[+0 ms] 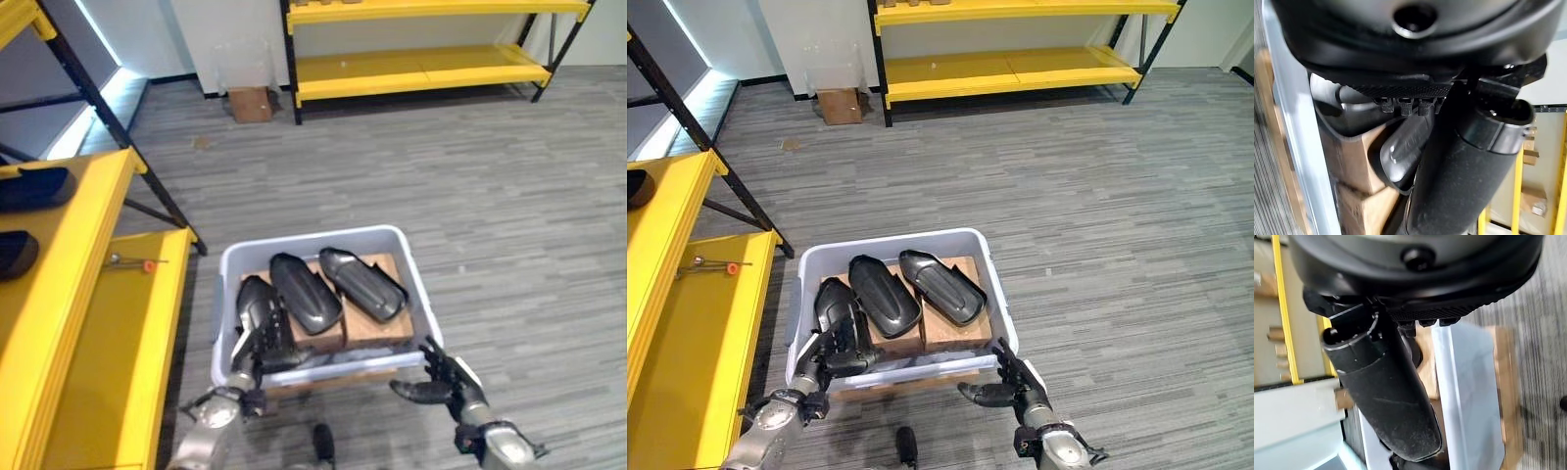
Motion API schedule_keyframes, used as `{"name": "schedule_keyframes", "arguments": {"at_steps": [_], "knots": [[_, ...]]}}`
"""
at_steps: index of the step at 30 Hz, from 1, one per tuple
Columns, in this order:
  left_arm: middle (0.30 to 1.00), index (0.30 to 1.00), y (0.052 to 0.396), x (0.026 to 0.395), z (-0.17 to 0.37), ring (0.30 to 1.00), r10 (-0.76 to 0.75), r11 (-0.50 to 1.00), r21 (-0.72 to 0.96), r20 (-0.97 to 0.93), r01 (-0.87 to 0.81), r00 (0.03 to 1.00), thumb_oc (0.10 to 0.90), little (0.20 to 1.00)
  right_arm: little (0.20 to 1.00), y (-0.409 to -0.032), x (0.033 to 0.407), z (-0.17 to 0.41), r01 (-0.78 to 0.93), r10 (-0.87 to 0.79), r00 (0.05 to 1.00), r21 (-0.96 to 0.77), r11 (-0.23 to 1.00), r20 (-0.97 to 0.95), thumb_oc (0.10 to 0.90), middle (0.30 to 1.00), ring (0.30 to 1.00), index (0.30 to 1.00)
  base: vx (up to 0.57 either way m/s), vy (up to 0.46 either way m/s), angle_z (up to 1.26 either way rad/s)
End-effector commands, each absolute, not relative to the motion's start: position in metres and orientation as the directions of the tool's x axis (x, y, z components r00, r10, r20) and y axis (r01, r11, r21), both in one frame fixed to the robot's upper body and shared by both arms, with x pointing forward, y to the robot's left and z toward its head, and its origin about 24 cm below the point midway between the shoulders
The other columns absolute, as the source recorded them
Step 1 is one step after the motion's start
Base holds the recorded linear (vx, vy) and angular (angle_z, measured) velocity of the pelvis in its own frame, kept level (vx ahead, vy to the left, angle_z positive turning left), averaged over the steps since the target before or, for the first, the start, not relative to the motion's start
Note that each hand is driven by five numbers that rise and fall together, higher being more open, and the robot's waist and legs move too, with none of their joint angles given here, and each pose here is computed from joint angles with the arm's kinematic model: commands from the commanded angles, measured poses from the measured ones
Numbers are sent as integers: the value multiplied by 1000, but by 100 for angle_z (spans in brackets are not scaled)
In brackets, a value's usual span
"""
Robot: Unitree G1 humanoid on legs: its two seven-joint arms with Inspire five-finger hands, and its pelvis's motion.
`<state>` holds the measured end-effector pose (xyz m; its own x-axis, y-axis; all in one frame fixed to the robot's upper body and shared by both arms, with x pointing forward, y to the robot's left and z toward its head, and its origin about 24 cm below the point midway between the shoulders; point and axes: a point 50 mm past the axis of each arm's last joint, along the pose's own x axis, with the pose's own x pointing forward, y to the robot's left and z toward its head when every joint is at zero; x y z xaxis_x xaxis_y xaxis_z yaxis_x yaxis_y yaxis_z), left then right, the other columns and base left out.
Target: Move parts from the plastic box to the shelf.
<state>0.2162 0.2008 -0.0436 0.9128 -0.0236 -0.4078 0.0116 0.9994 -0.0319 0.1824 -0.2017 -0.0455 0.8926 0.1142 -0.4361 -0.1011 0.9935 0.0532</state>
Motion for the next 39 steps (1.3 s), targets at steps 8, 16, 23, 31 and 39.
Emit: {"name": "schedule_keyframes", "arguments": {"at_steps": [8, 16, 23, 31, 39], "knots": [[1000, 1000, 202, 233, -10, 1000, -39, 999, -22, -218, 35, 975, 900, 1000, 1000, -192, 220, 0, -181, 183, 965, 27, 983, -189, 900, 1000, 1000, 1000, 28, 85, -8], [1000, 1000, 208, 235, -9, 1000, -8, 1000, -31, -210, 1, 978, 900, 1000, 1000, -182, 228, 8, -222, 223, 963, 27, 975, -152, 900, 1000, 1000, 1000, 42, -95, -34], [1000, 1000, 198, 226, -20, 1000, -40, 997, -69, -253, 23, 967, 900, 1000, 1000, -193, 219, 5, -193, 195, 966, 29, 981, -172, 900, 1000, 1000, 1000, 82, -218, 68], [1000, 1000, 198, 221, -24, 1000, -43, 996, -81, -273, 22, 961, 900, 1000, 1000, -205, 212, 3, -158, 157, 969, 7, 987, -190, 900, 1000, 1000, 1000, 26, -119, 10], [1000, 1000, 202, 214, -28, 1000, -37, 997, -74, -291, 16, 956, 900, 1000, 1000, -214, 209, 9, -134, 128, 978, -21, 991, -163, 900, 1000, 1000, 1000, 20, -21, 3]]}}
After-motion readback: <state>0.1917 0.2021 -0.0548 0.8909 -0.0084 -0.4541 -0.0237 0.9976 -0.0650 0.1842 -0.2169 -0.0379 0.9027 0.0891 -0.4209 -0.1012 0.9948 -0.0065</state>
